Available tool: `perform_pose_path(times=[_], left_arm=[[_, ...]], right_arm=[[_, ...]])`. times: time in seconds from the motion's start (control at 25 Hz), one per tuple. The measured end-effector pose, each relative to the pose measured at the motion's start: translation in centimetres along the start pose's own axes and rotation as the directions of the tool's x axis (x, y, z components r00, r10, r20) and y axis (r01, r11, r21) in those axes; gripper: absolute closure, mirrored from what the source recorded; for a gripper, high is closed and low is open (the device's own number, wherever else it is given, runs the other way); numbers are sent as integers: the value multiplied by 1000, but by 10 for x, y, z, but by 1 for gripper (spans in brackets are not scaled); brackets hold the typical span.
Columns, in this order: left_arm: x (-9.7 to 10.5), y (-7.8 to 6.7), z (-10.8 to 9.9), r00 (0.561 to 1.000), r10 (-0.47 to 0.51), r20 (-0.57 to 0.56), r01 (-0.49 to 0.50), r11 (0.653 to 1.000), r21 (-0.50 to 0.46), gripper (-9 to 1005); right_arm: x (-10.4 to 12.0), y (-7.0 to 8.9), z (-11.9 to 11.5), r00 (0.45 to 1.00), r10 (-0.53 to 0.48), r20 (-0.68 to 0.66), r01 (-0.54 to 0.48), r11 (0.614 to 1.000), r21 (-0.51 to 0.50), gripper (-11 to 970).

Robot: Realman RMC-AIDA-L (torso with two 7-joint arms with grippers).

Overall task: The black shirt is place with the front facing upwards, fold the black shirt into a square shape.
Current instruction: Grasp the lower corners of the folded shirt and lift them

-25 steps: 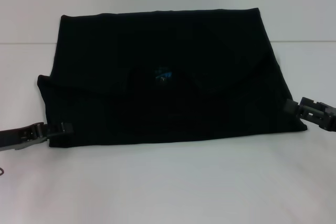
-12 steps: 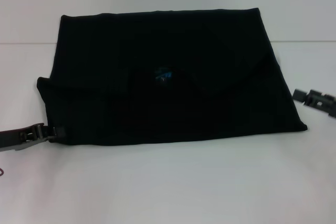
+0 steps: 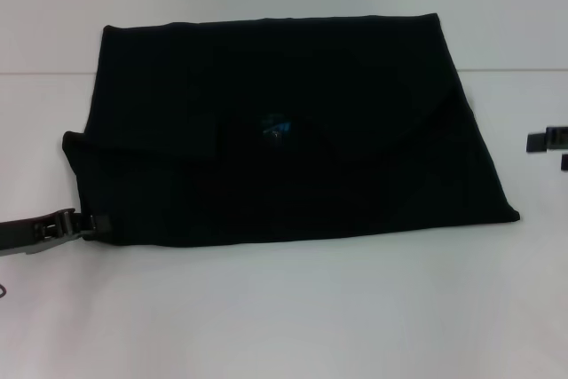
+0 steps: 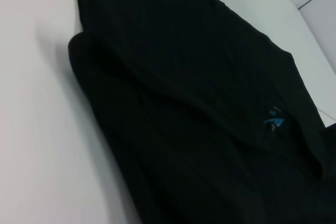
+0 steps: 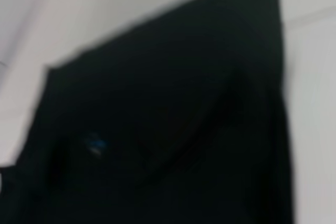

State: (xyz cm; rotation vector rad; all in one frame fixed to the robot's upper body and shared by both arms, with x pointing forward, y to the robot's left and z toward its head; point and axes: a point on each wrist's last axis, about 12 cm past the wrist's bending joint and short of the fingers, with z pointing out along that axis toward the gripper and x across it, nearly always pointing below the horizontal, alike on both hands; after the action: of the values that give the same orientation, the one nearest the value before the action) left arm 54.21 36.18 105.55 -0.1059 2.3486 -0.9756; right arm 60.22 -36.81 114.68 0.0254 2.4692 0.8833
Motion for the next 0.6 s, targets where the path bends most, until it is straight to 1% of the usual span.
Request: perform_pose_path(times=[0.12, 0.2, 0.28, 0.4, 0.6], left_arm=[[-1, -1, 0, 1000, 5, 0, -5, 1000, 3, 960], [-1, -1, 1, 1000, 8, 0, -8, 1000, 6, 960], [-1, -2, 1, 1000, 11, -1, -11, 1000, 8, 960], [-1, -2, 1, 1000, 11, -2, -11, 1000, 10, 960], [-1, -2, 0, 1000, 10, -2, -10, 1000, 10, 960]], right_arm=[[-10, 7, 8, 997, -19, -76, 27, 995, 99, 36], [-12, 11, 16, 994, -33, -107, 48, 989, 139, 36], [-13, 15, 26, 991, -44, -126, 63, 987, 151, 36], [-9, 17, 42, 988, -54, -148, 77, 984, 158, 36], [-3, 20, 62, 985, -84, -148, 107, 982, 153, 37]])
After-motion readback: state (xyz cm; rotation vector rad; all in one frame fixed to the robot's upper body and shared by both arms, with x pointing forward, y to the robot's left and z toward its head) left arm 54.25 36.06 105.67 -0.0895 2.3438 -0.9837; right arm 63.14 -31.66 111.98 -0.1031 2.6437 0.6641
